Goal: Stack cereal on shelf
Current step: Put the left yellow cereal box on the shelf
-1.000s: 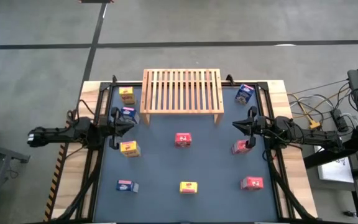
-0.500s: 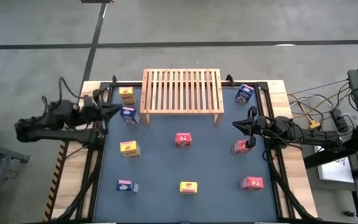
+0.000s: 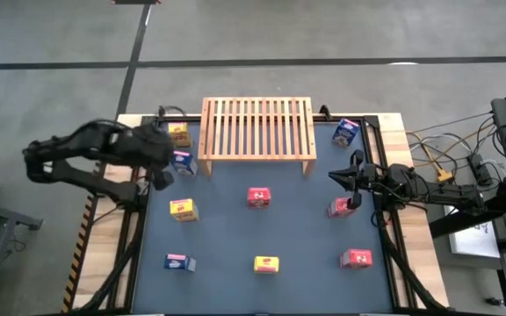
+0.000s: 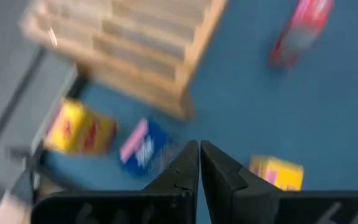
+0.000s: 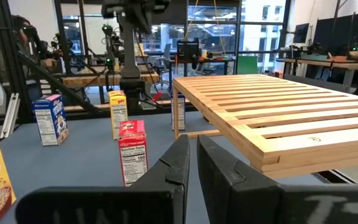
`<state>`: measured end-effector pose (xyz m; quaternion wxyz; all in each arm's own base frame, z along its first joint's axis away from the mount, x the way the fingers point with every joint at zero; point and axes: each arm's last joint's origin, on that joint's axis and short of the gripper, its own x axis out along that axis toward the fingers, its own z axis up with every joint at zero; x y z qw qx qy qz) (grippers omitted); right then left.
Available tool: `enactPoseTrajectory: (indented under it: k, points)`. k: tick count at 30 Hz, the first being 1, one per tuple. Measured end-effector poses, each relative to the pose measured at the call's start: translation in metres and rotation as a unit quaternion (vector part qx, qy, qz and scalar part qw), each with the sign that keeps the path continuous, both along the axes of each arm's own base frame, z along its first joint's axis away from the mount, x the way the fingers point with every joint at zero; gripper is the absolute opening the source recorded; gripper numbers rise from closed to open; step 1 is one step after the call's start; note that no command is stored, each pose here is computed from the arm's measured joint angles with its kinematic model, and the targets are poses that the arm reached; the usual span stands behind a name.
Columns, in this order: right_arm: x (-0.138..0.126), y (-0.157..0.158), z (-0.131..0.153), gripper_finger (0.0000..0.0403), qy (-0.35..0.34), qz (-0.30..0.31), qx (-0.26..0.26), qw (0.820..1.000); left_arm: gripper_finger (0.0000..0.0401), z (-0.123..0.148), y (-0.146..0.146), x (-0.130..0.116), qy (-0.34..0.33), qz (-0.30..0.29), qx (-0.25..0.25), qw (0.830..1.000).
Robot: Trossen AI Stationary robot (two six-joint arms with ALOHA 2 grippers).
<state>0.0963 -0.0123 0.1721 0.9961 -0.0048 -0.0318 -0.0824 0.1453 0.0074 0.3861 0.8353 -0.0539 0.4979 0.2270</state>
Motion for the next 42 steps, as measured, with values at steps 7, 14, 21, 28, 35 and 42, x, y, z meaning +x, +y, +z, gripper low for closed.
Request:
enactPoseTrajectory:
  k: [7,14,21,28,35,42]
  points:
    - [0.0,0.0,0.0,0.0022,0.0,0.0,-0.001,1.0,0.0,-0.03,-0.017,0.023,0.085,-0.028,-0.062,0.994]
    - [0.0,0.0,0.0,0.0022,0.0,-0.001,0.0,1.0,0.0055,-0.073,-0.028,0.027,0.134,-0.044,-0.085,0.986]
    - [0.0,0.0,0.0,0.0022,0.0,-0.001,0.0,1.0,0.0199,-0.1,-0.03,0.024,0.143,-0.037,-0.114,0.982]
    - [0.0,0.0,0.0,0.0022,-0.001,0.0,0.005,1.0,0.0318,-0.104,-0.035,0.03,0.125,-0.048,-0.13,0.982]
    - [0.0,0.0,0.0,0.0022,-0.001,0.0,0.009,1.0,0.0338,-0.122,-0.044,0.041,0.143,-0.06,-0.144,0.977]
    - [0.0,0.0,0.0,0.0022,-0.003,0.001,0.018,1.0,0.0338,-0.134,-0.05,0.049,0.185,-0.069,-0.14,0.97]
